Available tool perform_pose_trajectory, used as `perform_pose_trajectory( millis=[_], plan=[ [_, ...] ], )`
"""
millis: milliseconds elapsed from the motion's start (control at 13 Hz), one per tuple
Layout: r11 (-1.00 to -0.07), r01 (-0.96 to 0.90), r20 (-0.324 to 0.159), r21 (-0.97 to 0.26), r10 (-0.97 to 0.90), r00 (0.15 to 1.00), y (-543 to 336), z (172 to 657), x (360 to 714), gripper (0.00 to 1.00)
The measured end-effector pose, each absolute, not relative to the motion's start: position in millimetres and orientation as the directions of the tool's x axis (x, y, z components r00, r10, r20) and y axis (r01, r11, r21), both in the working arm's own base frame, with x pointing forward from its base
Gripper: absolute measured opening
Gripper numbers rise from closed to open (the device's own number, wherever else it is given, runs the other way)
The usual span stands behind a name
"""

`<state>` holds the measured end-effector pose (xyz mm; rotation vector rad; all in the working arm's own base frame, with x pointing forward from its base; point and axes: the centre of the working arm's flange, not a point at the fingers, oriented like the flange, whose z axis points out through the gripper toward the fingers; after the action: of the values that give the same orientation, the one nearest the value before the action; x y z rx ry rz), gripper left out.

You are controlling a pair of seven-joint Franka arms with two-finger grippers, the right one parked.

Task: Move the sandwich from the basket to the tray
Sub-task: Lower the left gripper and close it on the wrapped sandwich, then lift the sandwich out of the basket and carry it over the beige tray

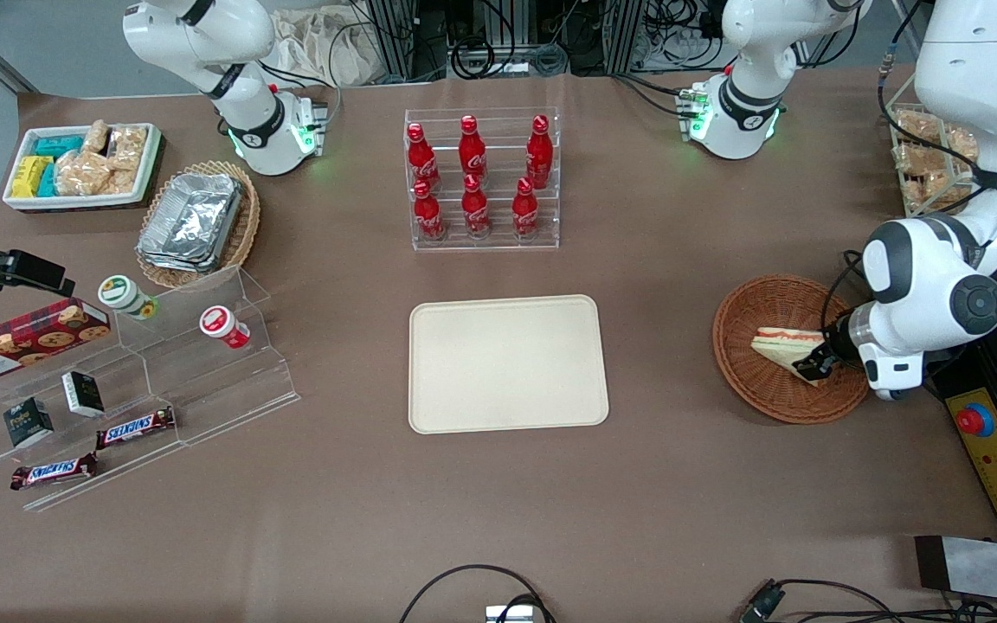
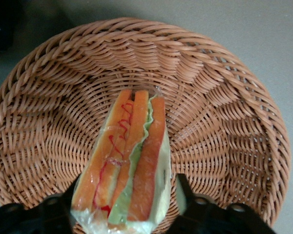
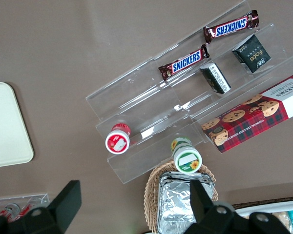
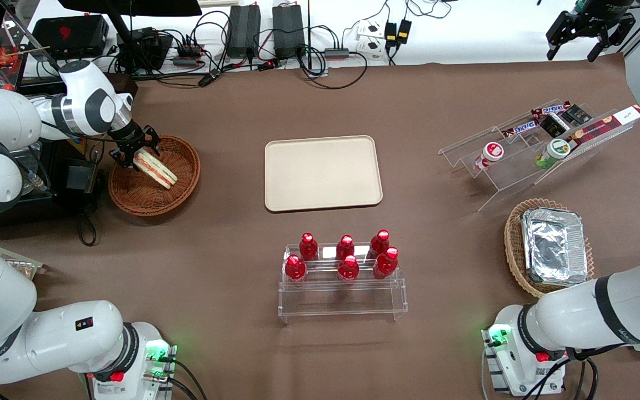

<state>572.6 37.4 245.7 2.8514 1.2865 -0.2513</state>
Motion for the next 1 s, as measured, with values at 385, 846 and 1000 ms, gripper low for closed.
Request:
perform_pose_trajectory(
  millis=[385, 846, 1000],
  plan=[
    [-0.676, 0.736, -0.113, -0.039, 0.735, 0.669, 32.6, 262.8, 582.3, 0.37],
    [-0.745, 0.660, -0.175, -0.095, 0.665, 0.726, -4.1, 408.5, 607.3, 0.21],
    [-0.787, 0.615, -0.201, -0.048, 0.610, 0.766, -28.6, 470.3, 613.9, 0.21]
  ],
)
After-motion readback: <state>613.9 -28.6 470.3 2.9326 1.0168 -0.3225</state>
